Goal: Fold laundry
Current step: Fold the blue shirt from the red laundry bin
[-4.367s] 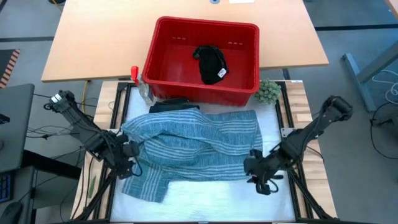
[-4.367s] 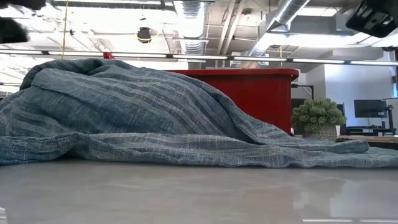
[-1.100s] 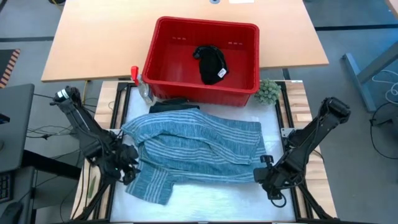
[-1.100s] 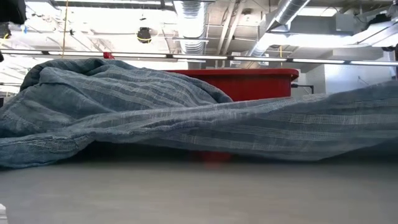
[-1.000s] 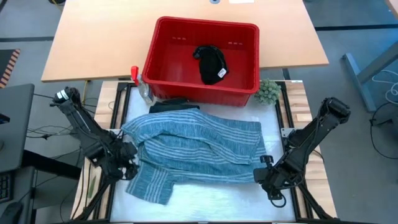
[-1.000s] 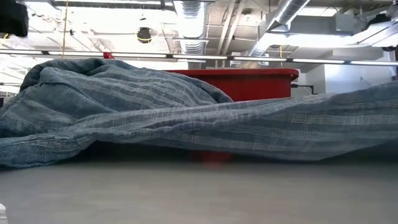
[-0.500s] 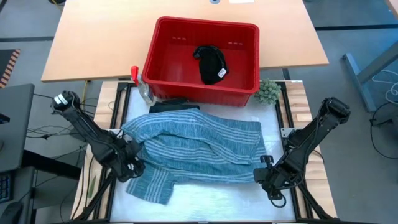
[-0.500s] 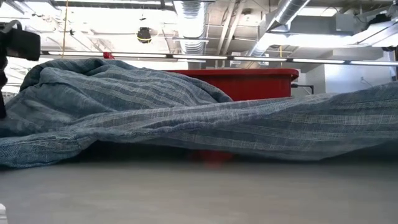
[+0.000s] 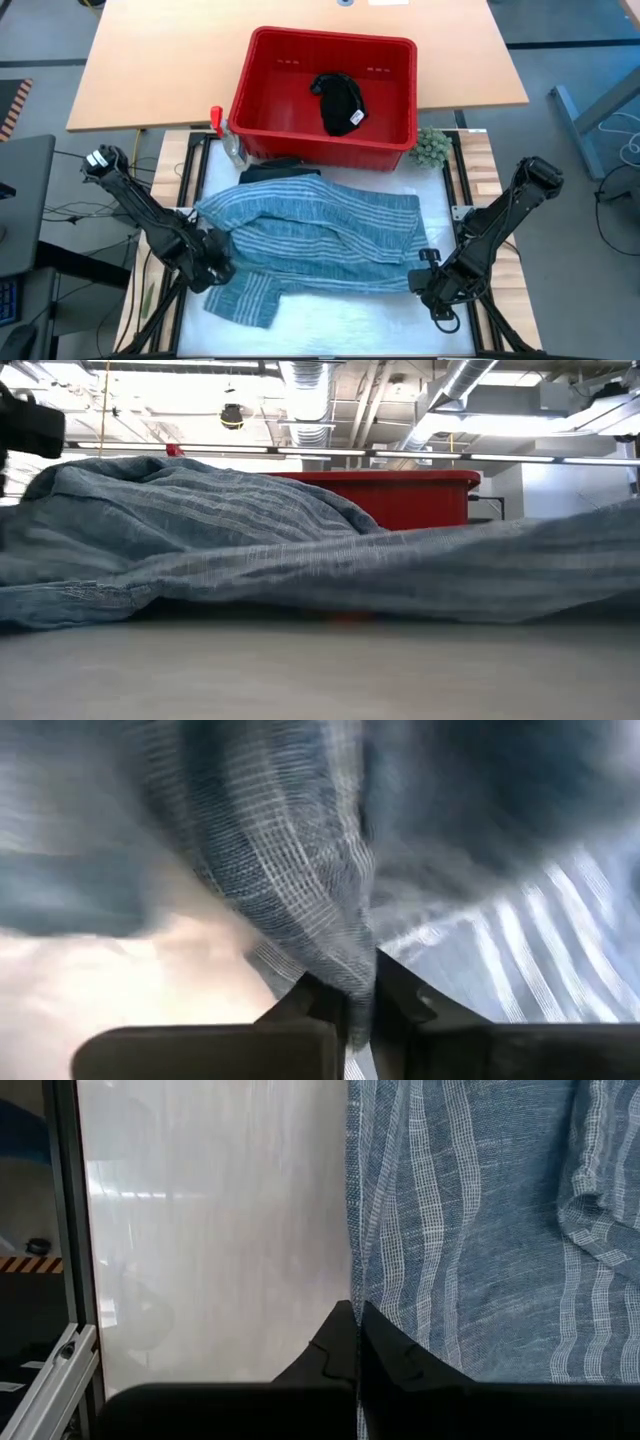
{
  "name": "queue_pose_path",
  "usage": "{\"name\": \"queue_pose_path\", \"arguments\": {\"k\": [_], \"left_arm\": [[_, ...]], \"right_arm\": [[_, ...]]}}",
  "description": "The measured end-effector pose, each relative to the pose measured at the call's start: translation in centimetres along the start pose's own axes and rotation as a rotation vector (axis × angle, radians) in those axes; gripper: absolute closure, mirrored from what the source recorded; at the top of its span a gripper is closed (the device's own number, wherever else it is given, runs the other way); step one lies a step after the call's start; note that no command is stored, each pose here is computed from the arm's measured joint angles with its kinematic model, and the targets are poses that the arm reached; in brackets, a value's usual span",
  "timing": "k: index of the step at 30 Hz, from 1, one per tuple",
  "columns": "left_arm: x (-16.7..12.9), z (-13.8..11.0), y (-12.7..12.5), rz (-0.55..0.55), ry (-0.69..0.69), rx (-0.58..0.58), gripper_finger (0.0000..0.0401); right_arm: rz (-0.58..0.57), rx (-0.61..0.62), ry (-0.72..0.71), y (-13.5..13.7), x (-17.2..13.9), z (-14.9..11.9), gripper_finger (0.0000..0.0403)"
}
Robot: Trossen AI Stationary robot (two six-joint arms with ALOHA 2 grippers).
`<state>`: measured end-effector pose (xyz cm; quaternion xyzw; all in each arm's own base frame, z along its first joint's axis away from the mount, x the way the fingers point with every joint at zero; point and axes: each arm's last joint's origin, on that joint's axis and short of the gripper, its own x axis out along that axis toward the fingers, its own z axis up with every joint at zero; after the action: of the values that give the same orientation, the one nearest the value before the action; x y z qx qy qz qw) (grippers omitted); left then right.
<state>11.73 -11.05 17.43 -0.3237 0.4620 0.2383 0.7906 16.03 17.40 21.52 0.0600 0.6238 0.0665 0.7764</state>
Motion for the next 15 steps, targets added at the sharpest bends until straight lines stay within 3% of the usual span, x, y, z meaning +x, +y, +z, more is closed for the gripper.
{"name": "queue_pose_path", "arguments": {"k": [5,9,15], "left_arm": [[-2.4,0.3,-0.8,-0.152,0.179,0.076,0.0399],[-5.5,1.3,-1.1,-0.346,0.268,0.1,0.04],[-9.1,2.5,0.2,-0.55,0.391,-0.053,0.04]], "right_arm": [[0.003,0.005,0.005,0.0,0.0,0.0,0.0381],[0.03,0.023,-0.012,0.0,-0.5,0.0,0.0381],[0.111,0.146,-0.067,-0.4,-2.8,-0.6,0.0384]]}}
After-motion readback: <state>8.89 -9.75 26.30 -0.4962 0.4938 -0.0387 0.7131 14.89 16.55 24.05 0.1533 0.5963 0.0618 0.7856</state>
